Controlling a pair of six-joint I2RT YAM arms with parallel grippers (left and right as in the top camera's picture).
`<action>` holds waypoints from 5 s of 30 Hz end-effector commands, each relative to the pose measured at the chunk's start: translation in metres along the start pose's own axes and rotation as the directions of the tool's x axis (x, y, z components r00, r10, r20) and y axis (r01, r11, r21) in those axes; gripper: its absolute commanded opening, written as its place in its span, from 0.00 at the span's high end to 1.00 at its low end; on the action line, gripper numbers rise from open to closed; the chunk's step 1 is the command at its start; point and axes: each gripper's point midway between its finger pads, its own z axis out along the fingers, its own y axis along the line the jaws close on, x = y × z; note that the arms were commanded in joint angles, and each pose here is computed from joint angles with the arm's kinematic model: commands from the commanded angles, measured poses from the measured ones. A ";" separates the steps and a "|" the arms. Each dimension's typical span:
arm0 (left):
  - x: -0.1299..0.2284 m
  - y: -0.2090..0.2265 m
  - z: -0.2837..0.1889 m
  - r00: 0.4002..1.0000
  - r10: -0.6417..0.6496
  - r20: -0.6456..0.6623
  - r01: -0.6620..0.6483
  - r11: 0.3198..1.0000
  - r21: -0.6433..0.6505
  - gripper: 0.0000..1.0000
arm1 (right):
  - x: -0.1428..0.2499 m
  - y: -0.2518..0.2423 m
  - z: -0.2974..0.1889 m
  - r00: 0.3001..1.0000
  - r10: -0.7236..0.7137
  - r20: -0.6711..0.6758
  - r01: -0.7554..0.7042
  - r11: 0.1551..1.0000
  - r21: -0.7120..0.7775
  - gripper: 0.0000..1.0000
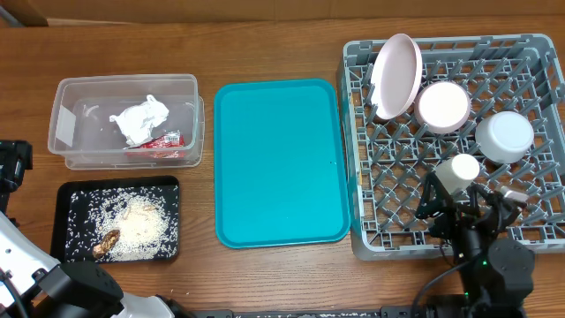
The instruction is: Sort waste into correct bins and load items into the dishwasher
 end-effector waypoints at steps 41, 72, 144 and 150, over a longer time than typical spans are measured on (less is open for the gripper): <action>-0.004 0.001 -0.006 0.999 -0.026 0.023 0.026 1.000 0.008 0.00 | 0.029 -0.022 0.028 0.970 -0.034 0.242 0.053 0.996 -0.069 0.00; -0.006 -0.001 -0.006 0.999 -0.028 0.033 0.027 0.999 0.018 0.00 | 0.039 -0.027 0.031 0.970 -0.129 0.206 0.138 0.990 -0.033 0.00; 0.145 -0.046 0.052 0.532 0.664 0.525 -0.835 0.513 0.198 0.00 | 0.039 -0.027 0.031 0.970 -0.129 0.206 0.138 0.990 -0.033 0.00; 0.182 -0.056 0.060 0.321 0.679 0.660 -0.943 0.291 0.159 0.00 | 0.039 -0.027 0.031 0.970 -0.129 0.206 0.138 0.990 -0.033 0.00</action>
